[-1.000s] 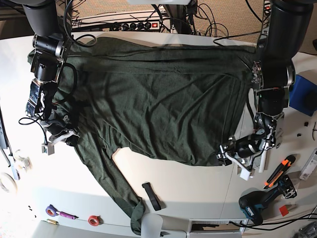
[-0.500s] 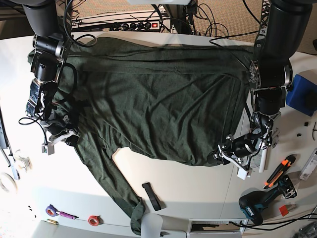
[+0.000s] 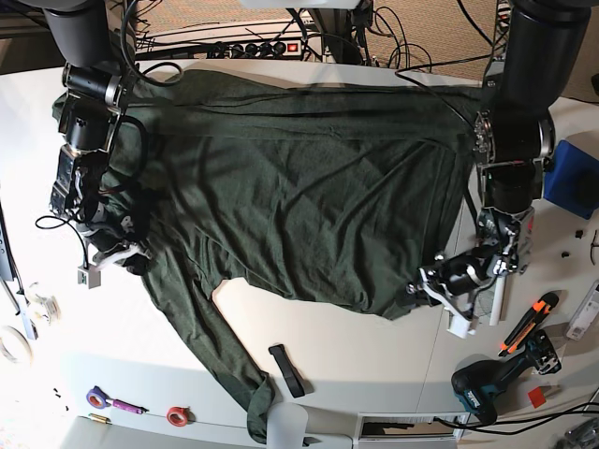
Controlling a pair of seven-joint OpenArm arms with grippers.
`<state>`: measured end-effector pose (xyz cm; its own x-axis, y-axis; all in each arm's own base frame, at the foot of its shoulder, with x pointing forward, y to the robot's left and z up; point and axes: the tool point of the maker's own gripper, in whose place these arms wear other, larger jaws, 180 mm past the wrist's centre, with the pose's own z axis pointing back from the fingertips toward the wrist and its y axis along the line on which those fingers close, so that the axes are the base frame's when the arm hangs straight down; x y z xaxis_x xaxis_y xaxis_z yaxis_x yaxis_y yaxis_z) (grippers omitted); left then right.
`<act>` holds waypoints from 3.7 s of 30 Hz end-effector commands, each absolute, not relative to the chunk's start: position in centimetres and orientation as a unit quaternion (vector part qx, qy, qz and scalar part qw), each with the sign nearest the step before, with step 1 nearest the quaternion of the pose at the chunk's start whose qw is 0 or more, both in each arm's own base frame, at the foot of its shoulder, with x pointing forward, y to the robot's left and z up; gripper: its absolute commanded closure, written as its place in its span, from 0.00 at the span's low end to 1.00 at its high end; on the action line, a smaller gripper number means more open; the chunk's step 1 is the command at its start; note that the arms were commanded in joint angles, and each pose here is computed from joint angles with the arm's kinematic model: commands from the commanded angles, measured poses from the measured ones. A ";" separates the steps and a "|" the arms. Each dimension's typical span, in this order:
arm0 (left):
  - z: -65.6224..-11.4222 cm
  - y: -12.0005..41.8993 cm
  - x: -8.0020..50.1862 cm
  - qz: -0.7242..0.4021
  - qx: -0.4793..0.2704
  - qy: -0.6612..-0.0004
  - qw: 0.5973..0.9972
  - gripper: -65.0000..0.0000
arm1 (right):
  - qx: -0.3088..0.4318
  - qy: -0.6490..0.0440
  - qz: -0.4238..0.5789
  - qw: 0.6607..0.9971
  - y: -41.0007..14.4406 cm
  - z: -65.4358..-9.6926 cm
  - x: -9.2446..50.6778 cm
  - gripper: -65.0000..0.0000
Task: Layout the t-shirt on the table in an organized manner, then fold the t-shirt properly
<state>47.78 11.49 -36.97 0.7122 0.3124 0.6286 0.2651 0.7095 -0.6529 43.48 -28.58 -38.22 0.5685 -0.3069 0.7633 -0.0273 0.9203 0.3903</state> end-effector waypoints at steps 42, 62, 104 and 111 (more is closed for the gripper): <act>-30.4 21.1 37.5 -0.005 -0.420 -0.440 0.794 1.00 | 0.147 -0.565 -0.021 0.812 -33.3 -26.2 34.1 1.00; -33.9 21.1 33.8 0.012 -0.410 -0.409 0.815 1.00 | 0.159 -0.568 -0.070 0.804 -36.2 -25.4 31.3 1.00; -31.2 23.3 36.3 0.004 -0.377 -0.458 0.805 0.52 | 0.061 -0.679 -0.065 0.729 -39.5 -19.3 34.5 0.68; -31.0 23.5 36.4 0.003 -0.375 -0.459 0.806 0.52 | 0.011 -0.666 -0.060 0.743 -39.4 -18.5 37.8 0.68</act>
<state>35.40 22.68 -33.22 0.6322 0.3404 0.6960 0.3054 0.7161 -0.6276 37.39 -39.11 -21.42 0.1901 -0.1269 0.9735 0.0954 0.9893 0.1103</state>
